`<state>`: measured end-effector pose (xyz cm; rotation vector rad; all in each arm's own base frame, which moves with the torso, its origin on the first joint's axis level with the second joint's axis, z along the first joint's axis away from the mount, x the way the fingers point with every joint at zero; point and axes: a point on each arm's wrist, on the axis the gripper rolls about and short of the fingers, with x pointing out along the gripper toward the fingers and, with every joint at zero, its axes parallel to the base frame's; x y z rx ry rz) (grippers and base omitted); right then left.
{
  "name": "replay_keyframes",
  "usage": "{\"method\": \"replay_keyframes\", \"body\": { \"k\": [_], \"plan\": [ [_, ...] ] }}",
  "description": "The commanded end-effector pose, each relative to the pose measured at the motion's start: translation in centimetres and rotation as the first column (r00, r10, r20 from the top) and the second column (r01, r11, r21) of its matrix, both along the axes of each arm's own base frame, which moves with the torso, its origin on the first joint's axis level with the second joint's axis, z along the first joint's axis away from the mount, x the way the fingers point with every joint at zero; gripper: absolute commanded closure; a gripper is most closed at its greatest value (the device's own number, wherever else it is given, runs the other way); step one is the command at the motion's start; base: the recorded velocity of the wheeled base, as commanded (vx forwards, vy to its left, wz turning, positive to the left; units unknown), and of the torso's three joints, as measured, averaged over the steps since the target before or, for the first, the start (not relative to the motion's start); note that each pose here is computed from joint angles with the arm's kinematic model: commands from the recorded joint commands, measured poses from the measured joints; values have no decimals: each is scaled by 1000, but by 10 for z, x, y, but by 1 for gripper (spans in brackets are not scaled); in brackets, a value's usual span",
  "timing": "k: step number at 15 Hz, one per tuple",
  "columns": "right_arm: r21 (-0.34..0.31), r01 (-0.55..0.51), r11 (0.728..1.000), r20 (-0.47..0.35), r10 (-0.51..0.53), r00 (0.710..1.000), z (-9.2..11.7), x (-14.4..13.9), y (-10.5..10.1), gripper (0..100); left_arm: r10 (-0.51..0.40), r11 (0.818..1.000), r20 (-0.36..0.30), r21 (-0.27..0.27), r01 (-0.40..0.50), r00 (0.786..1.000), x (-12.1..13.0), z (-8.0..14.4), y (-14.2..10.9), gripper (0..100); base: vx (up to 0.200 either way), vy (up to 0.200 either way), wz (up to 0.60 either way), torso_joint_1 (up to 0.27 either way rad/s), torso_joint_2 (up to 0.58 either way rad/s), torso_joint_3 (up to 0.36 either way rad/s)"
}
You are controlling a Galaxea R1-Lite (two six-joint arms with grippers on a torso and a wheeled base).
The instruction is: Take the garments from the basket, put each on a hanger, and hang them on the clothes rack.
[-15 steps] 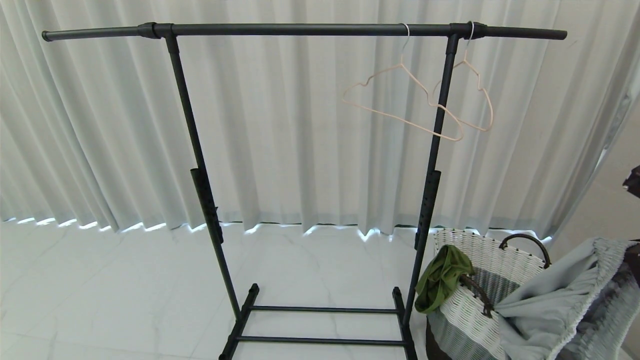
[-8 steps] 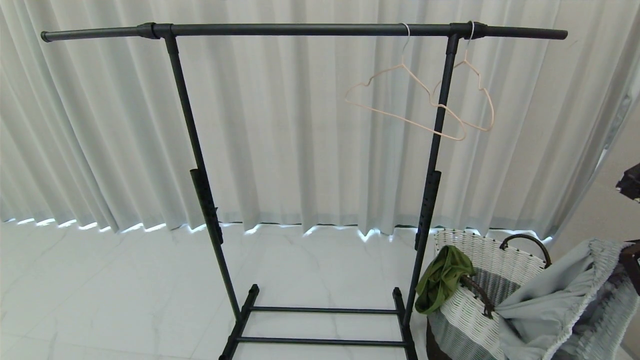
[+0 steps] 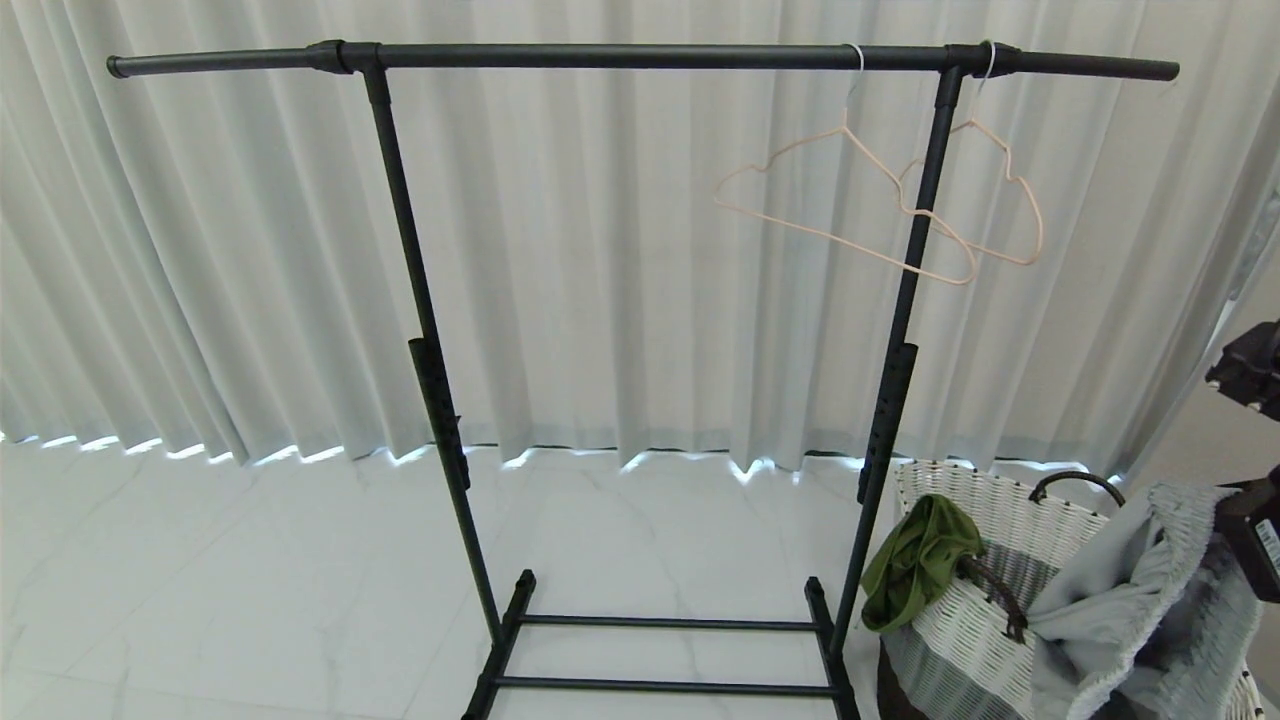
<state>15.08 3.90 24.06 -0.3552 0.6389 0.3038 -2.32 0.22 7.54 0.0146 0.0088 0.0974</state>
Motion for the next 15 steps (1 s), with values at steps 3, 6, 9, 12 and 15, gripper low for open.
{"method": "replay_keyframes", "body": {
  "k": [3,6,9,12,15],
  "plan": [
    [7,-93,996,-2,93,996,0,-4,12,100,-6,1000,-4,30,6,1000,0,0,0,0,0,0,0,0,0,0],
    [7,-122,992,-5,122,992,-1,-5,17,100,-18,999,-5,38,18,1000,0,0,0,0,0,0,0,0,0,0],
    [8,-117,993,-12,118,993,-3,-7,16,100,-56,997,-4,46,56,998,0,0,-1,0,0,0,0,0,0,0],
    [8,-114,993,-7,114,993,-5,-15,13,100,-81,994,-9,67,81,997,0,0,-2,0,0,0,0,0,0,0],
    [16,-108,994,15,108,994,-3,-23,10,100,-81,994,-8,72,81,997,0,0,-2,0,0,0,0,0,0,0]
  ]
}}
